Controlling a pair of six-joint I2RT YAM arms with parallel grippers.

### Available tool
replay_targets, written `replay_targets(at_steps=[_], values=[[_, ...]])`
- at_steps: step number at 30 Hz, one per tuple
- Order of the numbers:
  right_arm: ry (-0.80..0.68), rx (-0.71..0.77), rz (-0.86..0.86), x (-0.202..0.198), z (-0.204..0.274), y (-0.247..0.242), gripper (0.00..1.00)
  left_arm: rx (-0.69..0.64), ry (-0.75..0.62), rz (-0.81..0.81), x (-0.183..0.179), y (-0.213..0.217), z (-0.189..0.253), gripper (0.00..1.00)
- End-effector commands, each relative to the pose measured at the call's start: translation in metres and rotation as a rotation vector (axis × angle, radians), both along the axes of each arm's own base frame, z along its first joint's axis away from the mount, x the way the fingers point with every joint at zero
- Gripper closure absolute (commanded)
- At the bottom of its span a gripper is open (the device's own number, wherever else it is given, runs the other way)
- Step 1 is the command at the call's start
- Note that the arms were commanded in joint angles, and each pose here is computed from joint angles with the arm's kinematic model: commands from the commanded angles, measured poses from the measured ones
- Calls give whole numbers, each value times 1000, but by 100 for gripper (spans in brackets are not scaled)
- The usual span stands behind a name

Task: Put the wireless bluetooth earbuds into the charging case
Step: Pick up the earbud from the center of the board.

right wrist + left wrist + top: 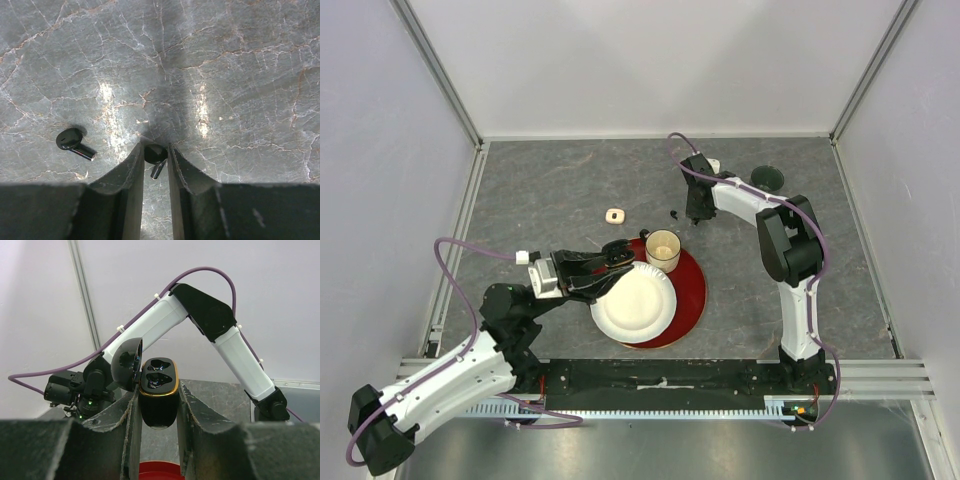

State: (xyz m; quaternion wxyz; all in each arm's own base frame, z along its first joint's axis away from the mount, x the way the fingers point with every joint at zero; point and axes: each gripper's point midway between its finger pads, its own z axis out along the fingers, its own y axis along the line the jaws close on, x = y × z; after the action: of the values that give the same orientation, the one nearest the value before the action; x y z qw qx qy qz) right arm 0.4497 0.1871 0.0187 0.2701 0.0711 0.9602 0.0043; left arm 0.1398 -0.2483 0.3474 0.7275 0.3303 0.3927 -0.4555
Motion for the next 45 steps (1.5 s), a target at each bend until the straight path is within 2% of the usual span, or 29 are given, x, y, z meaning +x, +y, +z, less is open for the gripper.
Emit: replay_targets(at_steps=[1, 3, 4, 5, 8, 10, 11, 21, 32, 36, 45], values=[[83, -21, 16, -23, -16, -6, 73, -32, -9, 6, 0, 2, 7, 98], [64, -14, 22, -21, -7, -5, 79, -33, -10, 6, 1, 1, 8, 98], [57, -12, 33, -21, -3, -4, 87, -32, -9, 6, 1, 1, 7, 98], [46, -9, 36, -20, 1, -3, 91, -29, -7, 6, 1, 0, 6, 98], [-19, 13, 65, -15, 28, -1, 93, -28, -6, 6, 2, 0, 6, 98], [-94, 43, 75, -14, 55, 0, 96, -27, -3, 9, 3, -1, 5, 98], [-216, 93, 79, -16, 101, 1, 99, -29, 0, 16, 5, -1, 4, 98], [-664, 220, 146, -58, 236, 9, 100, -60, 32, 84, 19, 4, 5, 98], [-1034, 390, 282, -124, 346, 26, 100, -91, 80, 139, 32, 8, 1, 98], [-1132, 474, 347, -152, 372, 36, 100, -85, 89, 136, 34, 5, 0, 98], [-1225, 597, 580, -198, 402, 67, 100, -69, 86, 100, 32, -3, 0, 98]])
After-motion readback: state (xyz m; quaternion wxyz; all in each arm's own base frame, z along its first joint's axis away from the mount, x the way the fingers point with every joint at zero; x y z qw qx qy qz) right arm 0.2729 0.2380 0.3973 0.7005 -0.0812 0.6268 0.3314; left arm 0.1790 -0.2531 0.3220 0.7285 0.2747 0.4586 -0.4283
